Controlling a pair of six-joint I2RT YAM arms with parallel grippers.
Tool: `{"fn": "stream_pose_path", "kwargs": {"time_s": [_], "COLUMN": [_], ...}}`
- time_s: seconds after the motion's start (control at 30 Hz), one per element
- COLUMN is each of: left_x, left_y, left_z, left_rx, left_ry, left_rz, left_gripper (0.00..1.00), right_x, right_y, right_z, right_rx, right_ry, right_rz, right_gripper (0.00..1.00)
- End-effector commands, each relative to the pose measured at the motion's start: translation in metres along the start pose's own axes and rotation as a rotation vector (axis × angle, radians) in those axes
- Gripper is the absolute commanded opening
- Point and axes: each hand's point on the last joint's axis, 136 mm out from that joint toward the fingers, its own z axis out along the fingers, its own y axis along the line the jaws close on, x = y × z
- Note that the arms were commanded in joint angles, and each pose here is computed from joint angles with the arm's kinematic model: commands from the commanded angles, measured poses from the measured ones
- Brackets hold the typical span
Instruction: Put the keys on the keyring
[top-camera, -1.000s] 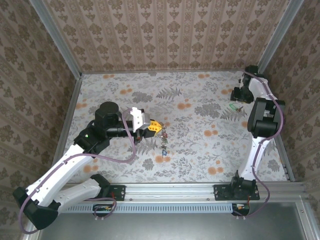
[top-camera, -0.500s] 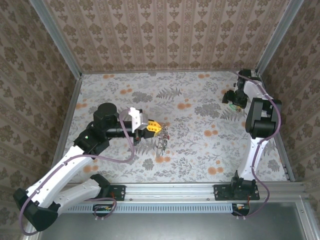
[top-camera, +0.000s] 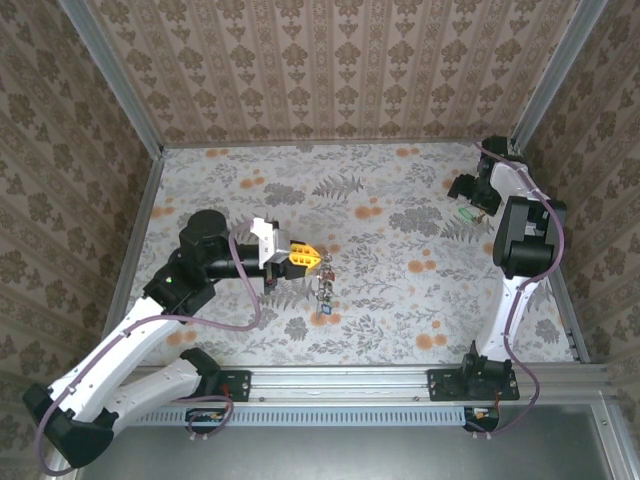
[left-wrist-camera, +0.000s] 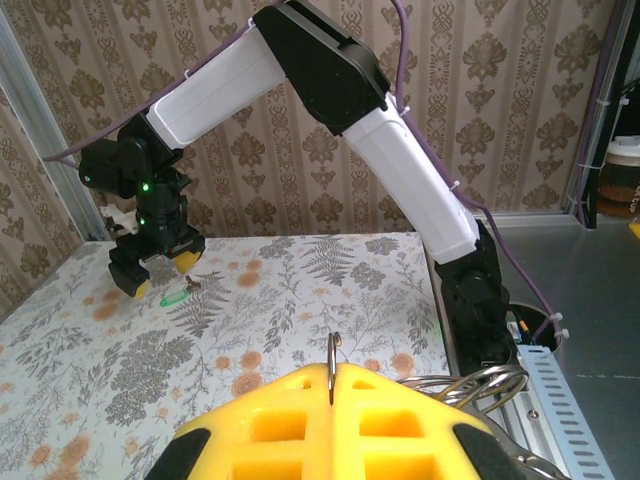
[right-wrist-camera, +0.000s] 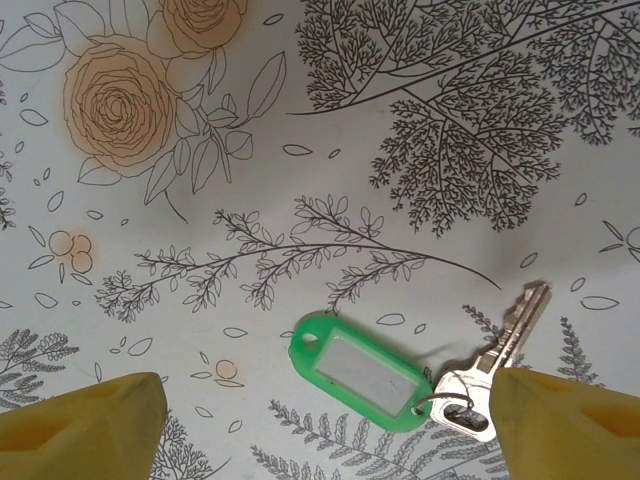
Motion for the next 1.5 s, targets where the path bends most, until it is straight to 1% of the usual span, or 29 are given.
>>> {"fn": "stream_pose_path", "kwargs": {"time_s": [0.0,0.2,0.37,0.57,0.83,0.97,1.13,1.3,1.47], "left_x": [-0.017,-0.021,-0.024,-0.027,-0.027,-0.026,-0.025,-0.025,-0.026], "left_y": [-0.008,-0.011,-0.013,-0.017,-0.021,-0.021,-0.02,-0.02,-0.021], "left_z": [-0.004,-0.009,-0.009,-0.01,-0.01,-0.01,-0.01,-0.01,-0.012], "left_rx": [0.022,0.013,0.023,0.042,0.044,0.044,0.035,0.035,0.029], "left_ry": [-0.058,-0.069,-0.08,-0.094,-0.089,-0.086,-0.079,-0.08,-0.081], "left_rz": [0.042,0.062,0.065,0.061,0.073,0.073,0.075,0.076,0.082], "left_gripper": [0.0,0.0,0.0,0.0,0.0,0.0,0.0,0.0,0.0], "right_x": [-0.011,-0.004,0.013,0.027,0.023,0.016,0.014,0.019,0.03], "right_y": [-0.001,0.007,0.021,0.023,0.018,0.021,0.023,0.024,0.036], "right_z": [-0.009,-0.012,-0.017,0.0,0.014,0.021,0.026,0.031,0.035], "right_rx": [0.027,0.0,-0.009,0.004,0.004,-0.035,-0.068,-0.076,-0.093], "right_ry": [-0.011,0.026,-0.008,0.025,0.02,0.021,0.035,0.059,0.089], "right_rz": [0.029,0.027,0.002,-0.007,0.046,0.113,0.144,0.143,0.113], "right_gripper": [0.86,0.84,0.84,0.84,0.85,0.85,0.85,0.85,0.84]}}
